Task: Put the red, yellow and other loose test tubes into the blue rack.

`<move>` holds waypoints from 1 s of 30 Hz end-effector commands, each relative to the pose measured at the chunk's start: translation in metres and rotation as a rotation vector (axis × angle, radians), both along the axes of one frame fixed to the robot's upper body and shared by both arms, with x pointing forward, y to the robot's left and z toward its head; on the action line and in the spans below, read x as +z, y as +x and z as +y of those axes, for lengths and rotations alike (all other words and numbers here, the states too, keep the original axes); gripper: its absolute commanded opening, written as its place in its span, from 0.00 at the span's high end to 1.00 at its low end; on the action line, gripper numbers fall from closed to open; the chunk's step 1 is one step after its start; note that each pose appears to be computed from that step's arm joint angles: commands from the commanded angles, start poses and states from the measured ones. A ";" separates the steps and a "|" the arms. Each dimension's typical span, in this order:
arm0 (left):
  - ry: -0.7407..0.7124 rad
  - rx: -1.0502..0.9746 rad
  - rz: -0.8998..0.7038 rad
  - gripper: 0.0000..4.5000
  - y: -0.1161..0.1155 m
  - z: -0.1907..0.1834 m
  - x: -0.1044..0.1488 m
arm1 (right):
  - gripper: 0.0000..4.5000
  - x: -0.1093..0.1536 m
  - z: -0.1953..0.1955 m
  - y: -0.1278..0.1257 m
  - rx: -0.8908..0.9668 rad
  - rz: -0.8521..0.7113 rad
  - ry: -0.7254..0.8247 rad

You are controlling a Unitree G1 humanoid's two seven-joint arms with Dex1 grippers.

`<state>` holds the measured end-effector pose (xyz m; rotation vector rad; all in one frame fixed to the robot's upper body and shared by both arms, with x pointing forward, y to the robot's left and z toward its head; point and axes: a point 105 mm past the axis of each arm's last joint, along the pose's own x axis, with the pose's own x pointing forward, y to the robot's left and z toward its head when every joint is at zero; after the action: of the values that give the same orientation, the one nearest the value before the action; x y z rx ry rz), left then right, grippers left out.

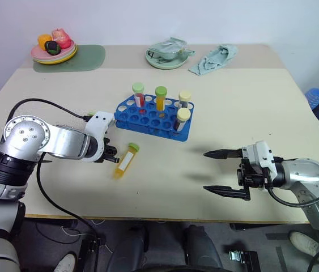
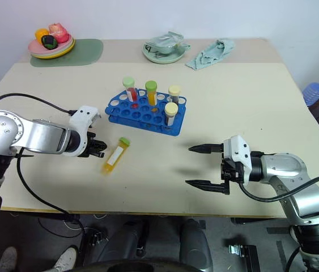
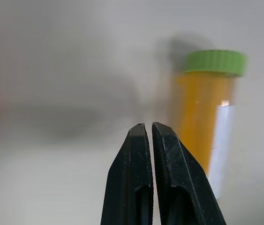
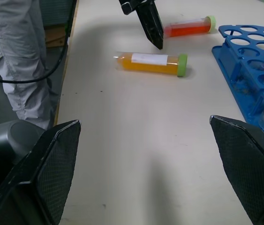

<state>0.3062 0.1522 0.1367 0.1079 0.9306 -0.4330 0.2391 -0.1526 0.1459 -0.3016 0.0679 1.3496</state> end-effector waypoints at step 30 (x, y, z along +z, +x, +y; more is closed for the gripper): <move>0.060 -0.099 -0.016 0.29 0.014 -0.025 0.004 | 0.00 0.013 0.009 -0.008 -0.029 -0.015 0.023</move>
<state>0.3163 0.1249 0.1296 0.2014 0.9614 -0.5111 0.2351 -0.1468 0.1488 -0.2850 0.0886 1.3054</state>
